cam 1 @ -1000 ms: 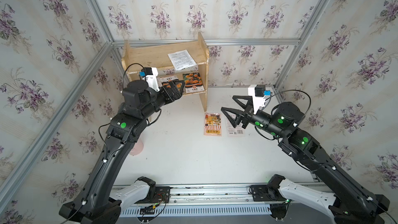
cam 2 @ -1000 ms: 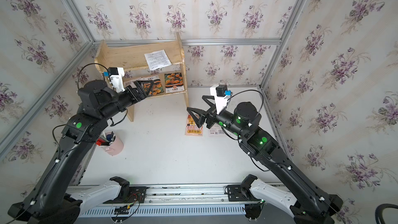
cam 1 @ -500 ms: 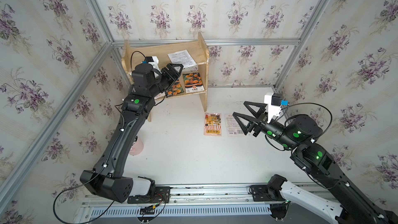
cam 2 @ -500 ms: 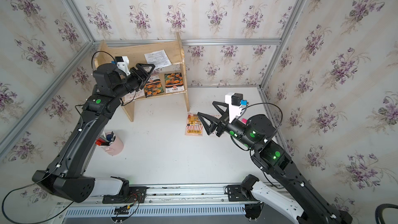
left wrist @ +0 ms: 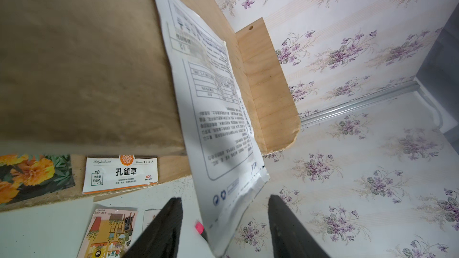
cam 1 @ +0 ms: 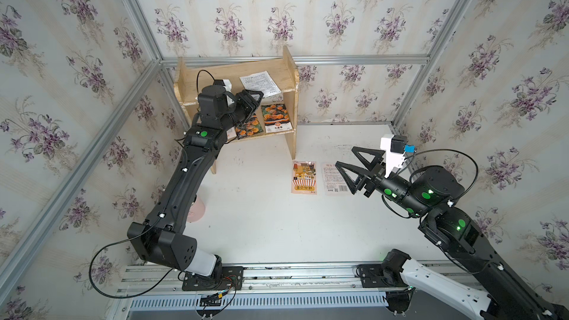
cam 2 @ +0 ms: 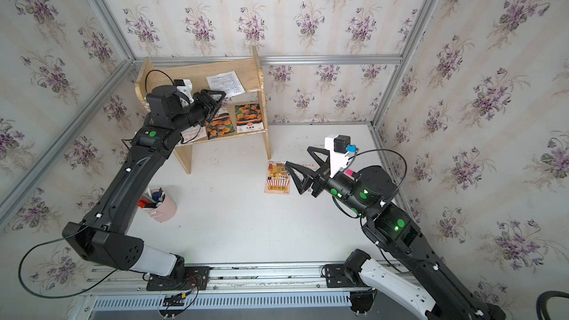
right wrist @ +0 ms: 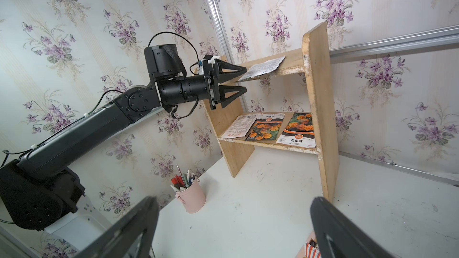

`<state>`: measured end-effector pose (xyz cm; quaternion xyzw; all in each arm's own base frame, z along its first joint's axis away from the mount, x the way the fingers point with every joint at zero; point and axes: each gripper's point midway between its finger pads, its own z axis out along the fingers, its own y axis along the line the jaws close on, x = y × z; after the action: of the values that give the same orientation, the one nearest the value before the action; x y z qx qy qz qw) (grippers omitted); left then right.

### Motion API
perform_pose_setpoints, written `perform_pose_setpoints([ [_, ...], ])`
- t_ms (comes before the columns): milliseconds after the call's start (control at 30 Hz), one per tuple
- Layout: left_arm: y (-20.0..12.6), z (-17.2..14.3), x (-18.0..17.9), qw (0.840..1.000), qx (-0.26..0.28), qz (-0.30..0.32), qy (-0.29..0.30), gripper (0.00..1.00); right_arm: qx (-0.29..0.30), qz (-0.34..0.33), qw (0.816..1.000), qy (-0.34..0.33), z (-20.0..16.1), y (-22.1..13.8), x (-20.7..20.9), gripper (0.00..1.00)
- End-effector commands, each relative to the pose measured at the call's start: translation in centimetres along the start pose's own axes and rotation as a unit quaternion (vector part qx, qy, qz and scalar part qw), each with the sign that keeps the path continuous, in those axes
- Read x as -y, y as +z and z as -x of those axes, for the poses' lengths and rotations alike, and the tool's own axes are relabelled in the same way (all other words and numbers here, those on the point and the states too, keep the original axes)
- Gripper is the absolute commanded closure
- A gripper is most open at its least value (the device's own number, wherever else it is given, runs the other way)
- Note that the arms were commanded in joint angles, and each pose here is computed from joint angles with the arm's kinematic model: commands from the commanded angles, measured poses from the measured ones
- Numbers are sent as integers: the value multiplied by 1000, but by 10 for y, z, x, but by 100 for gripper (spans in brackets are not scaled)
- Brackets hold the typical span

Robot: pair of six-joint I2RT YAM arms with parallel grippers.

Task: Take the seed bag off the shelf
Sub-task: Pick up the seed packet from the shelf.

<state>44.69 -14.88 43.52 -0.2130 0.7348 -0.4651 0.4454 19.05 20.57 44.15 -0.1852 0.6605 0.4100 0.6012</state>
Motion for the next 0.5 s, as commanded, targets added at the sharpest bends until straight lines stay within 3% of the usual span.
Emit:
perform_pose_setpoints([
  [0, 0, 8, 13, 1000, 12, -25, 5, 51, 2, -2, 1000, -1, 0, -1, 0, 0],
  [467, -6, 5, 26, 998, 0, -52, 19, 96, -9, -4, 1000, 14, -17, 2, 6, 0],
])
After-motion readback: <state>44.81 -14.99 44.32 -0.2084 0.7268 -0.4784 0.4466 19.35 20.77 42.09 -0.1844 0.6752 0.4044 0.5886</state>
